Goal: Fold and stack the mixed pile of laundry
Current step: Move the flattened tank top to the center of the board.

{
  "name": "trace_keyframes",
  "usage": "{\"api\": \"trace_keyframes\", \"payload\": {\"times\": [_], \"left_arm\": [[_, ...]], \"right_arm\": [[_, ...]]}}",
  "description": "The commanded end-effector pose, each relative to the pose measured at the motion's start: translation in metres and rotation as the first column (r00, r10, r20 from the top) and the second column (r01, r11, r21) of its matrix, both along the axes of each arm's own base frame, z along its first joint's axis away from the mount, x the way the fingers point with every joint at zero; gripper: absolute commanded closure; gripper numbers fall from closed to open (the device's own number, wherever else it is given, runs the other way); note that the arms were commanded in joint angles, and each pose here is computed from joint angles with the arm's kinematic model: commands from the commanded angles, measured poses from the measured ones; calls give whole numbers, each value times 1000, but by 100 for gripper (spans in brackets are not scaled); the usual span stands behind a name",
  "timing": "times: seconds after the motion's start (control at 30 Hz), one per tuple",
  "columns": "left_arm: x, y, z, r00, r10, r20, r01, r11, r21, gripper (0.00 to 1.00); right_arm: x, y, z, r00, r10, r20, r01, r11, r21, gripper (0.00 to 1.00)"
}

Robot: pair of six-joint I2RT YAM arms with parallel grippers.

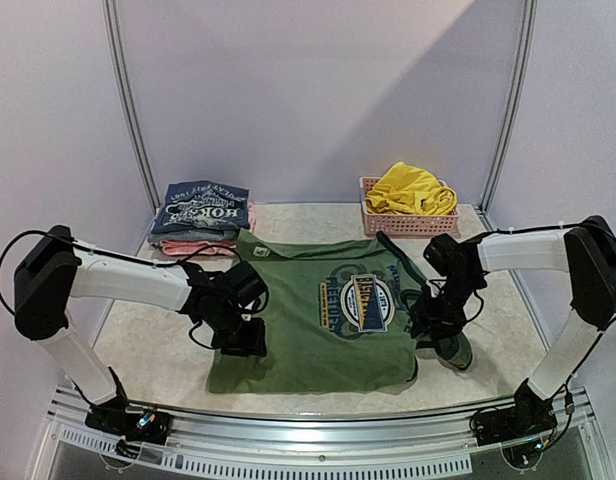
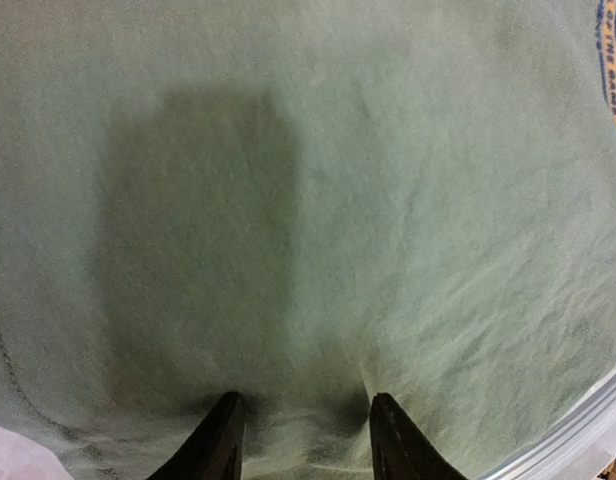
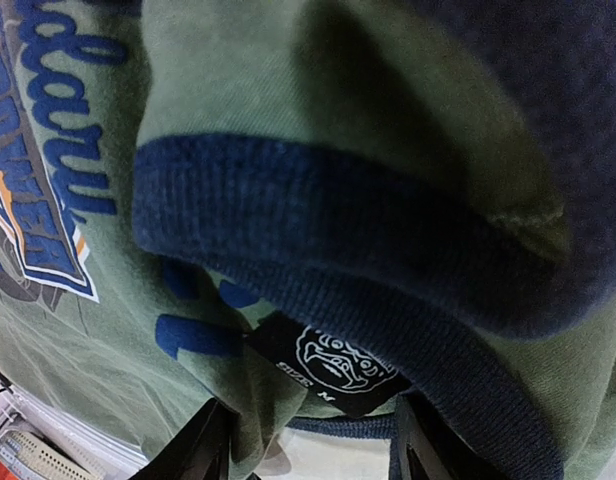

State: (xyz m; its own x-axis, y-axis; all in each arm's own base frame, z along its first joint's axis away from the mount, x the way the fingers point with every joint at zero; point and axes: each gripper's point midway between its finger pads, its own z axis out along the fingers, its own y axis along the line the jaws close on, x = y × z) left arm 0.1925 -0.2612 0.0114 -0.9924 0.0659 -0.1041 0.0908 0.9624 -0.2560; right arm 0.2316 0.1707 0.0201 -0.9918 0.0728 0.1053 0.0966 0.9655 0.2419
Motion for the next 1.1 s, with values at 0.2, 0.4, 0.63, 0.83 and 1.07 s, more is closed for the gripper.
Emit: {"api": "trace_keyframes", "payload": {"times": [0.2,0.4,0.63,0.83,1.07], "left_arm": [[-63,44,-36,997,-9,-73,20,988,155,59],[-97,52,-28,997,-54,-54,62,984,167,60],[-131,65,-13,994,-104,-30,109,973,206,60],[-121,55,31,990,-124,64,110,976,188,56],[-71,48,69,985,-114,130,93,983,158,50]], "right_arm": [[-65,-35,-23,983,-99,-153,82,990,-116,43],[-99,-48,-18,968,-144,-205,121,985,-121,44],[-134,-64,1,957,-194,-216,170,978,-124,45],[-128,-59,32,967,-196,-164,186,980,-75,43],[-63,-31,97,989,-145,29,144,989,34,40]]}}
